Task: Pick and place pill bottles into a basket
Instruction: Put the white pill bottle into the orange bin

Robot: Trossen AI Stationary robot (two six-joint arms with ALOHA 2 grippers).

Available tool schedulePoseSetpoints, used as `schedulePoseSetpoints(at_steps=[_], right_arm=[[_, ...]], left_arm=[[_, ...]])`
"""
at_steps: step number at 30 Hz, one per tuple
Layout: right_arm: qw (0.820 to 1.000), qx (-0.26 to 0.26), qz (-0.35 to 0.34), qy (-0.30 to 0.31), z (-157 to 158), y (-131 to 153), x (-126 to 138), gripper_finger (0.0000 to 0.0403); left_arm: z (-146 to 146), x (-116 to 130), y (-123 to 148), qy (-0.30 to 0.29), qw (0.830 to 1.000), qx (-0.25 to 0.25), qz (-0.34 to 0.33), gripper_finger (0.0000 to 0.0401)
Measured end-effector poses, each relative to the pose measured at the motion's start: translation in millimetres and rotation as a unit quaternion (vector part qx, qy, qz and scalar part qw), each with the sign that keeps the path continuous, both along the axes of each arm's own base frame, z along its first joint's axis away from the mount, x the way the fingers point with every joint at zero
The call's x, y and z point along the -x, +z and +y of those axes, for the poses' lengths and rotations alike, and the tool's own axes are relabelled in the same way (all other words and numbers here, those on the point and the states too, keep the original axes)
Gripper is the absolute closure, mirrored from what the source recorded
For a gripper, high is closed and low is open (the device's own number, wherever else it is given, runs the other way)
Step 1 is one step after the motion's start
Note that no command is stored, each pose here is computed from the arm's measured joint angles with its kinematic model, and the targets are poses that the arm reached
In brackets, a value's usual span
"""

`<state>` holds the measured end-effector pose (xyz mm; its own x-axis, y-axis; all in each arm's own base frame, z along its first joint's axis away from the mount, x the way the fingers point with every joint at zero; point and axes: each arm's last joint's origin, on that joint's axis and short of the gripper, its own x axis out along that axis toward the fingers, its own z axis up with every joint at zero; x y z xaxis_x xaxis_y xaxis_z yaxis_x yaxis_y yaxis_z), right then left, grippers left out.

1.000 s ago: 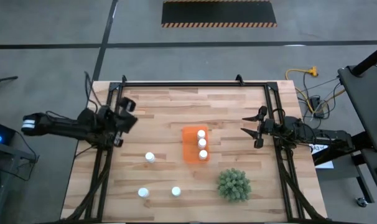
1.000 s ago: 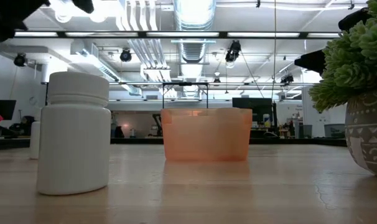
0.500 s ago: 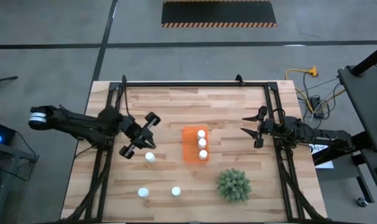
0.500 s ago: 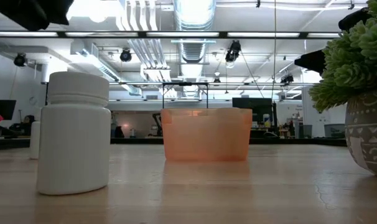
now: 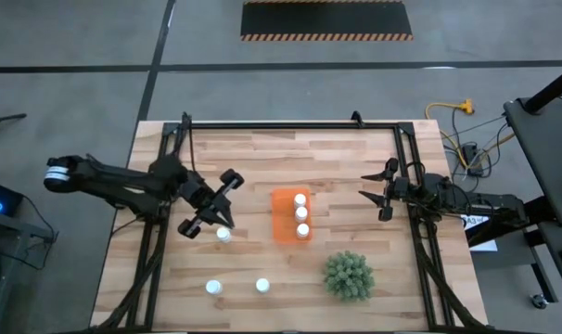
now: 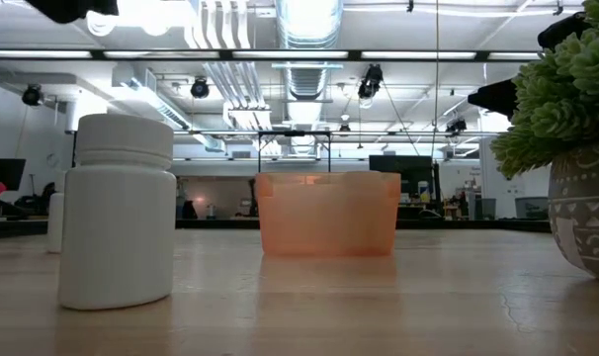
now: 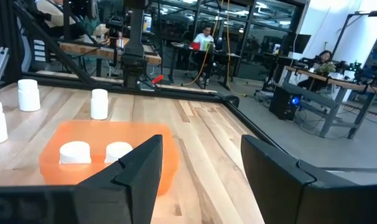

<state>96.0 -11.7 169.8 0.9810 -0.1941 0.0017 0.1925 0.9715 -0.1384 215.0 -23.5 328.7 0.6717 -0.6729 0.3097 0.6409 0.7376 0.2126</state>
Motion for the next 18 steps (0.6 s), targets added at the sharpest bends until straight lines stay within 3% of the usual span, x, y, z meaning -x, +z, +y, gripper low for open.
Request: schedulePoseSetpoints(at_steps=[7,11,14,18], right_arm=[[1.000,-0.006,-0.001,0.000,0,0,0,0.0197],[1.000,-0.001,0.000,0.000,0,0,0,0.0197],[1.000,-0.005,-0.001,0.000,0,0,0,0.0197],[1.000,0.000,0.000,0.000,0,0,0,0.0197]], left_arm=[[1,-11,41,0.088,0.989,-0.028,0.115,0.0401],[1,-8,67,0.213,0.957,-0.081,0.178,0.0401],[1,-4,85,0.293,0.928,-0.088,0.212,0.0401],[-5,3,112,0.311,0.923,-0.079,0.212,0.0401]])
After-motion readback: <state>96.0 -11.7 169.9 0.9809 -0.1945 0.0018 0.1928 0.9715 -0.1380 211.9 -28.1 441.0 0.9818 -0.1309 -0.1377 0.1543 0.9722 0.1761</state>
